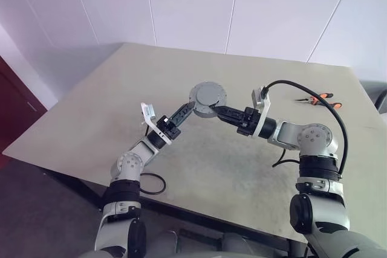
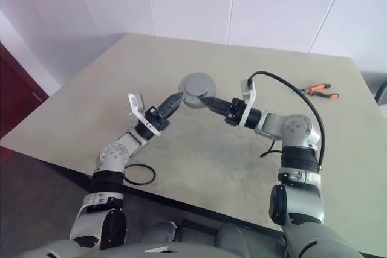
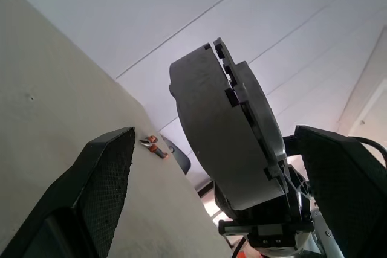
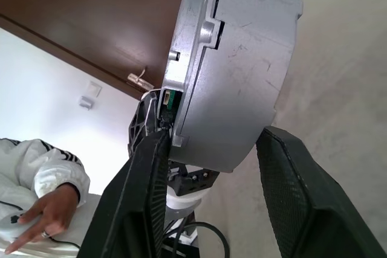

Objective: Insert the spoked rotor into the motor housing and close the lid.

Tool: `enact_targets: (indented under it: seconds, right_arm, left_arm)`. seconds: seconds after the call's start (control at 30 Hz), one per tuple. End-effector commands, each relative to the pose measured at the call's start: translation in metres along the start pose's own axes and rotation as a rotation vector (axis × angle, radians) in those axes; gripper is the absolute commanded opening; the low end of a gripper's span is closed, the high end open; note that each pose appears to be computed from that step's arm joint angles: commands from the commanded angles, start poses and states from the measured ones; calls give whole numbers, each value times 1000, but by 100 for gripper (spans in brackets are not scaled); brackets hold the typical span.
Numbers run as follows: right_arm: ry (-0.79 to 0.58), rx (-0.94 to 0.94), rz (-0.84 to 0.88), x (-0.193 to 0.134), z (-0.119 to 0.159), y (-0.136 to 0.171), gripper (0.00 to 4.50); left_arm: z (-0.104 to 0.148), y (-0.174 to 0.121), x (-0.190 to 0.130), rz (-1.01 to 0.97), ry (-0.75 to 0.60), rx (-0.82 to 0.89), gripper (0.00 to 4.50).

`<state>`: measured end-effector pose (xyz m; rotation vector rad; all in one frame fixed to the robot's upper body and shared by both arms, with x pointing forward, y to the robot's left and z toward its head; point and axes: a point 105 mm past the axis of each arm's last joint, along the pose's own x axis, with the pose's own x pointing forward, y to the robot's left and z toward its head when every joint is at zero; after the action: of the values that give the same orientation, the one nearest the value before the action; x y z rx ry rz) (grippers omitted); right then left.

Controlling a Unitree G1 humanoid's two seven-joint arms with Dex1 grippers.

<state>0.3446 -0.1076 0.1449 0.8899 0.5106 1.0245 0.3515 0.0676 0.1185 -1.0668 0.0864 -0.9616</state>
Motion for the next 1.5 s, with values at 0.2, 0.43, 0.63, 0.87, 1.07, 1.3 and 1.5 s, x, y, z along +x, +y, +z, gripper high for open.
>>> enact_targets:
  seconds: [0.2,0.43,0.63,0.87,1.07,1.3,1.5]
  right_arm:
    - [36,-81,130,4,0,34,186]
    - [89,-95,127,2,-20,35,186]
    - [92,-99,122,2,-23,33,186]
    - [97,-104,121,3,-25,32,186]
    - [97,-110,121,3,-26,32,186]
    - [33,-124,136,3,-12,35,203]
    - [6,-135,123,3,-2,37,361]
  left_arm:
    - [8,-20,17,-108,26,27,447]
    - [6,-22,22,-131,45,19,447]
    - [4,-24,21,-153,68,2,329]
    - [0,-36,16,-223,107,-28,231]
    - [-5,-36,16,-216,124,-21,227]
    - [-3,-26,18,-163,88,-28,227]
    - [4,-12,19,-85,34,-15,227]
